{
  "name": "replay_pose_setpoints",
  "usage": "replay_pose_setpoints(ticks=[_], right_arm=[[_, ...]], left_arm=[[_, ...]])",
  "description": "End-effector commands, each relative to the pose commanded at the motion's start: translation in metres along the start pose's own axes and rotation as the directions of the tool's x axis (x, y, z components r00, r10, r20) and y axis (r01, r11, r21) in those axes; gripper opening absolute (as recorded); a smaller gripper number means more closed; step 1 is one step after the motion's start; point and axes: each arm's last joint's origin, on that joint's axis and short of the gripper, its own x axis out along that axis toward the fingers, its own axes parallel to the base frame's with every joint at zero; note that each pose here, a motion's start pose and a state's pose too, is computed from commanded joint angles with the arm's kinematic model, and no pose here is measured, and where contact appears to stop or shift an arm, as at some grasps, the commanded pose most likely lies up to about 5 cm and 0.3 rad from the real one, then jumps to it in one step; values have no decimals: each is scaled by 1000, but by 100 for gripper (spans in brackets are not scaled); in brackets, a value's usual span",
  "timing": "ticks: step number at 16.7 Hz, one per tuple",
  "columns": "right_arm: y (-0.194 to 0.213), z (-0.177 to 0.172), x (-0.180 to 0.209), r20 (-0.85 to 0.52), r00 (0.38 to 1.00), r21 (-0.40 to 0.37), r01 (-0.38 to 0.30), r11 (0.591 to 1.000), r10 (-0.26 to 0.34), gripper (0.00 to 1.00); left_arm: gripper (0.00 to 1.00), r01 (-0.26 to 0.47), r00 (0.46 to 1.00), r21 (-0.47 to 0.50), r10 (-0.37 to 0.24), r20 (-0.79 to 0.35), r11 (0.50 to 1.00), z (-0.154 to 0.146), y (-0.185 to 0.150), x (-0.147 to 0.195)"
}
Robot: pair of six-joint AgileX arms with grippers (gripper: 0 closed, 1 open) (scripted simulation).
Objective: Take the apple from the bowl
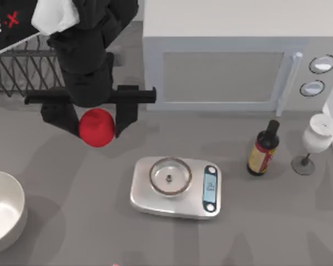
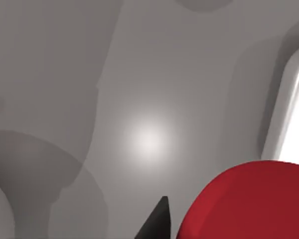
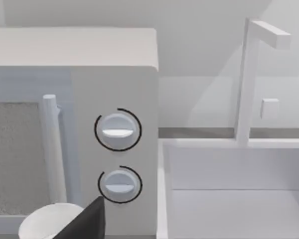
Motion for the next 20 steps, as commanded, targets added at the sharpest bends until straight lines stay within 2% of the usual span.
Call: replay_pose_setpoints(ticks=[6, 11, 20], right_arm=[[0, 0, 0, 0, 1000, 0, 0, 1000, 0, 100], [0, 0, 0, 0, 1000, 0, 0, 1000, 0, 100], [0, 0, 0, 0, 1000, 0, 0, 1000, 0, 100]], left_arm=[[0, 3, 1000, -4, -3, 11, 1000, -1, 1, 71], [0, 2, 1000, 0, -2, 6, 1000, -3, 0, 78], [68, 2, 1000, 0, -2, 6, 1000, -3, 0, 78]])
